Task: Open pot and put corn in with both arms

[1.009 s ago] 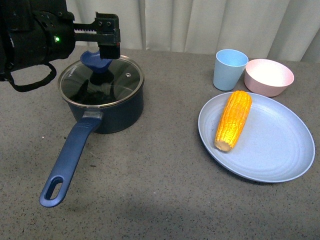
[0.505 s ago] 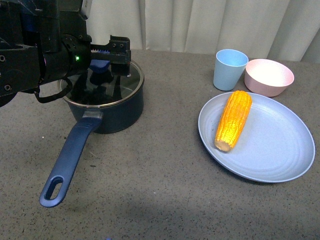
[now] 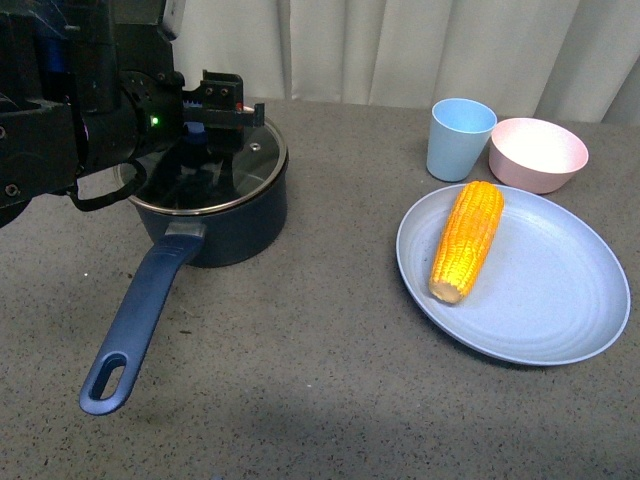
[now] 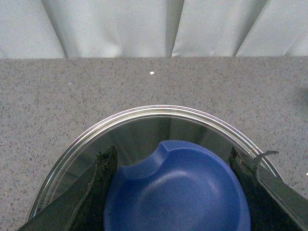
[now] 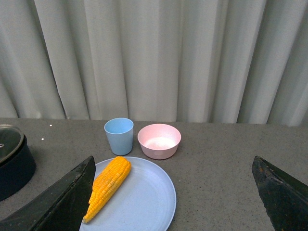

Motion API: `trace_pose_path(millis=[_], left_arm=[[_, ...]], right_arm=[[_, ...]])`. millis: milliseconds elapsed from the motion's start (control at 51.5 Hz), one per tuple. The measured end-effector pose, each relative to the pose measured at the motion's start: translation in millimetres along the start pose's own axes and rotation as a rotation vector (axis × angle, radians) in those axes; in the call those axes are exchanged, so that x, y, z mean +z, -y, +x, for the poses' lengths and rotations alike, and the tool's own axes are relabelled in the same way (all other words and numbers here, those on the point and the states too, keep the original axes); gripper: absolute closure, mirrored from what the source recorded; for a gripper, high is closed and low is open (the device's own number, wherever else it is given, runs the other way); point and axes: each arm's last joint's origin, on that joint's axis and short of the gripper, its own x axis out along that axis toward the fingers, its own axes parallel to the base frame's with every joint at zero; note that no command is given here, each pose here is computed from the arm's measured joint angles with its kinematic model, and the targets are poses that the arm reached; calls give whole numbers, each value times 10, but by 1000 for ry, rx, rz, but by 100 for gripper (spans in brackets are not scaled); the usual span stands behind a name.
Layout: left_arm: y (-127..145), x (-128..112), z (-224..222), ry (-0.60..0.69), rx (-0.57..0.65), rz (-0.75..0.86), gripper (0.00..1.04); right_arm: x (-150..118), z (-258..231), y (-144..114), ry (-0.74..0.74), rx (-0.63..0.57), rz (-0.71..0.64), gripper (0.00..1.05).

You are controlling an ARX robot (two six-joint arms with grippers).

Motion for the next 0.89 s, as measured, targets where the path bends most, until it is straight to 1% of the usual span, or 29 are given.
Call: trace_pose_path(millis=[58, 136, 213, 252, 330, 427, 524, 640, 893], left_arm=[[-65, 131, -41, 37, 9, -15, 42], [-157, 245, -74, 71, 22, -25, 42], [-319, 341, -107, 108, 53, -38, 42], [-466, 365, -124, 116, 83, -48, 42], [-795, 312, -148, 112, 147, -59, 42], [-1189, 178, -160, 90, 232, -76, 42], [-1390, 75, -169, 65, 284, -97, 42], [-1471, -37, -151, 43, 300, -106, 42], [-1504, -298, -34, 18, 304, -131, 42]], right_arm=[[0, 0, 0, 0, 0, 0, 9], [0, 0, 0, 0, 0, 0, 9], [0, 0, 0, 0, 0, 0, 9], [0, 0, 0, 0, 0, 0, 9], [0, 0, 0, 0, 0, 0, 9], [0, 0, 0, 0, 0, 0, 9], [0, 0, 0, 0, 0, 0, 9], [0, 0, 0, 0, 0, 0, 9], [0, 0, 0, 0, 0, 0, 9]])
